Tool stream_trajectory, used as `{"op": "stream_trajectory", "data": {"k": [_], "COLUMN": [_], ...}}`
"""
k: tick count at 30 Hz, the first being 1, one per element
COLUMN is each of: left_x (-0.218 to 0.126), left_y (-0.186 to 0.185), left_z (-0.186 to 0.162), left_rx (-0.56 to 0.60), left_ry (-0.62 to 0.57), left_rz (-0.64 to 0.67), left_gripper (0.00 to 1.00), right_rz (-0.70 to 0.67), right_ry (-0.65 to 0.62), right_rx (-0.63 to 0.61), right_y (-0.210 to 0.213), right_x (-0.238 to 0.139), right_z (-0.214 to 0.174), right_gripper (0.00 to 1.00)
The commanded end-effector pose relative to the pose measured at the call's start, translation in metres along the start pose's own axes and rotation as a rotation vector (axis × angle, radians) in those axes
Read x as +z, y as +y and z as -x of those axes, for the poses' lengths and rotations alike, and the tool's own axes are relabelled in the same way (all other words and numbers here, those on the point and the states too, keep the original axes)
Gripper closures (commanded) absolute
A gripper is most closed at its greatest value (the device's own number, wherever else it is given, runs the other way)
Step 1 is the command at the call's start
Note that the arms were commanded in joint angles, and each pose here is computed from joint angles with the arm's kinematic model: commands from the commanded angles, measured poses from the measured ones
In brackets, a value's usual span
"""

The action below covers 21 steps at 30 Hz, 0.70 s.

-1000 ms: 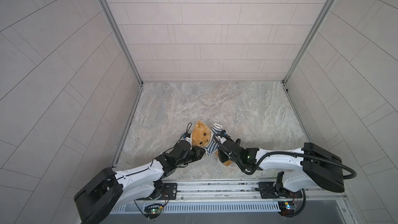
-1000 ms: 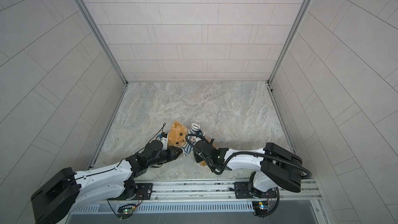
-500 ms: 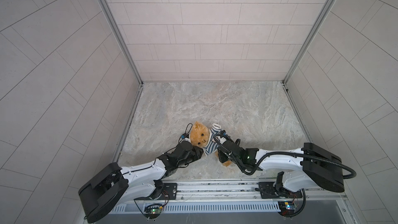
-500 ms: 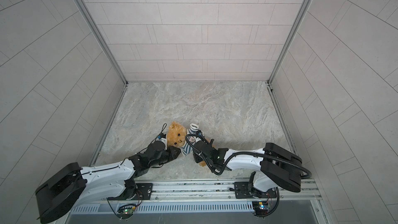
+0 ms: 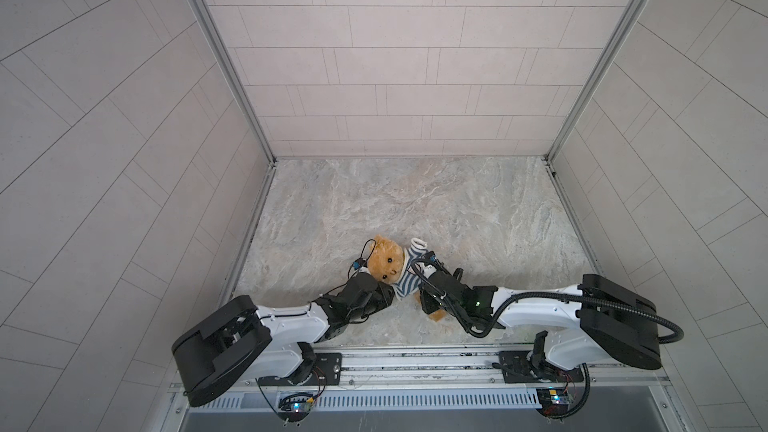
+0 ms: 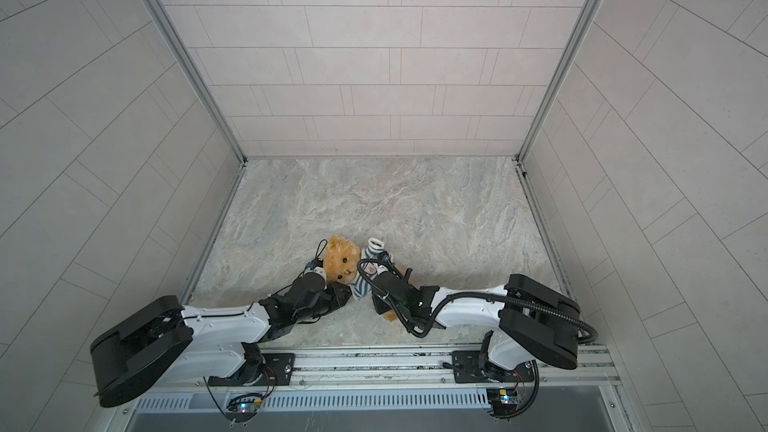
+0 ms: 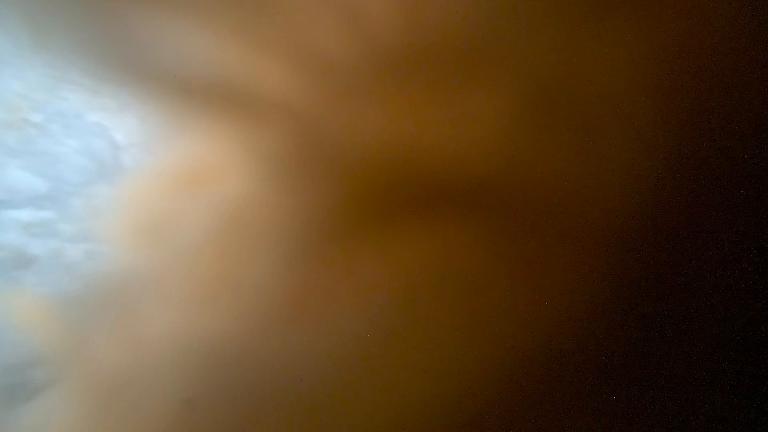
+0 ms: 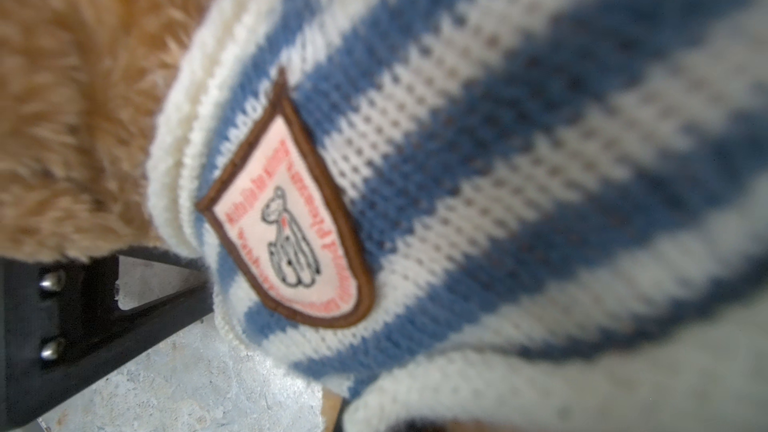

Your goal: Dress the teddy bear

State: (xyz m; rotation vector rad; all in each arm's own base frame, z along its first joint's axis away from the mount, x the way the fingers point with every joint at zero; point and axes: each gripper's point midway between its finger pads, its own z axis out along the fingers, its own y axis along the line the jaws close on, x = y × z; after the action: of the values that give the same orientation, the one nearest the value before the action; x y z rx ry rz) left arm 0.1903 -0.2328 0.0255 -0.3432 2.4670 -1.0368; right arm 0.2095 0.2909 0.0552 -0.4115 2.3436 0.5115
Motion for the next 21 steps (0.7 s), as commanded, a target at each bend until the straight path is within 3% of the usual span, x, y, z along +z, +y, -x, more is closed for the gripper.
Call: {"op": "stream_trajectory", "data": {"k": [1,9,17,21], "left_x": [0.004,0.003,-0.001,-0.007], "left_y": [-0.018,-0.03,-0.031,-0.03], "left_z": [-0.002,0.002,0.003,0.002], "left_rx": [0.008,0.015,0.01,0.036], "left_ry": [0.011,-0.017,-0.025,-0.014], "left_rz": [-0.061,-0.102,-0.115,-0.096], "left_gripper": [0.75,0.77,0.96,1.0], "right_rz": [0.008,0.014,0.007,-0.025], "right_ry": [0.019,0.017,-0.009,-0.037], "right_rx": [0.015,0.025,0.035,0.037], "right_y": [0.003,0.003,-0.002,-0.013], "right_x": [0.002,0.003,-0.008,-0.022], "right_z": [-0.006,-0.008,-0.002,0.002], "right_gripper": [1.0,1.0,1.0,1.0]}}
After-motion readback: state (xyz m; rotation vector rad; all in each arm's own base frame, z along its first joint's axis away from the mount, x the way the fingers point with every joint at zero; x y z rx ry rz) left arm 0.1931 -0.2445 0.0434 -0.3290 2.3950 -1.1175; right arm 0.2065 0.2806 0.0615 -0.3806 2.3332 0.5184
